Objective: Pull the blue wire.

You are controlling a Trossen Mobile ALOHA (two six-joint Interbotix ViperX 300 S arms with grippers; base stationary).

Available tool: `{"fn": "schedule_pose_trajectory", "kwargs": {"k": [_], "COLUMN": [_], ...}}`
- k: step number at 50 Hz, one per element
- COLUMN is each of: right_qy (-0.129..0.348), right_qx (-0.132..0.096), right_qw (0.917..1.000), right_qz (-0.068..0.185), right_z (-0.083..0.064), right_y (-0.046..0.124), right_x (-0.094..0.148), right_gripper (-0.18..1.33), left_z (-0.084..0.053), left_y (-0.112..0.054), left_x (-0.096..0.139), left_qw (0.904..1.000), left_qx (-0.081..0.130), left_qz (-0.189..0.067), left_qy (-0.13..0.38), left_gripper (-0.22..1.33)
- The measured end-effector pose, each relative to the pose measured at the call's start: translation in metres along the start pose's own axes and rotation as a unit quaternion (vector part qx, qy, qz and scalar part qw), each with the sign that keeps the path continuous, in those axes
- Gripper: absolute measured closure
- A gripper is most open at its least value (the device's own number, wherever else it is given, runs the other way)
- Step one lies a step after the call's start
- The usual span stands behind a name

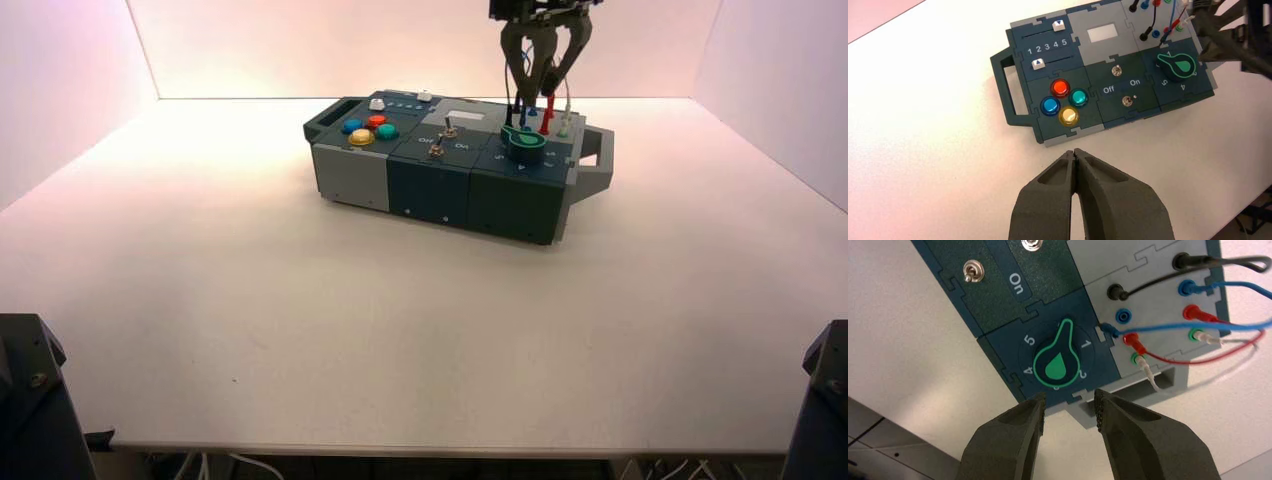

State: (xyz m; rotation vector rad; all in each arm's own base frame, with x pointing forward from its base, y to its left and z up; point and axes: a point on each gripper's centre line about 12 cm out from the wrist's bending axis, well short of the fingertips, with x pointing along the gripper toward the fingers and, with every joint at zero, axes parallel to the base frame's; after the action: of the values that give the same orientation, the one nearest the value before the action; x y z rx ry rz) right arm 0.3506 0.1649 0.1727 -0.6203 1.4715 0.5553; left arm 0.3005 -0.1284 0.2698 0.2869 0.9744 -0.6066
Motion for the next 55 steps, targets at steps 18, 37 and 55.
{"fn": "schedule_pose_trajectory", "kwargs": {"k": [18,37,55], "right_qy": [-0.063,-0.139,-0.185], "right_qx": [0.014,0.069,0.095], "right_qw": [0.9977,0.9871,0.9768], "right_qz": [-0.018,-0.042,-0.052], "right_z": [-0.016,-0.038,-0.055], "right_y": [0.003,-0.013,-0.013], "right_x": [-0.015,-0.028,-0.019], "right_gripper": [0.14,0.14,0.14], "left_z": [-0.002,-0.006,-0.021], "left_y": [0.002,0.008,0.013], "left_x": [0.008,0.02,0.034], "left_qw": [1.0,0.9986,0.9963], "left_qx": [-0.003,-0.005,-0.01], "left_qz": [0.007,0.032,0.055], "left_qy": [-0.007,-0.042,-0.066], "left_gripper": [1.28,1.28,1.28]}}
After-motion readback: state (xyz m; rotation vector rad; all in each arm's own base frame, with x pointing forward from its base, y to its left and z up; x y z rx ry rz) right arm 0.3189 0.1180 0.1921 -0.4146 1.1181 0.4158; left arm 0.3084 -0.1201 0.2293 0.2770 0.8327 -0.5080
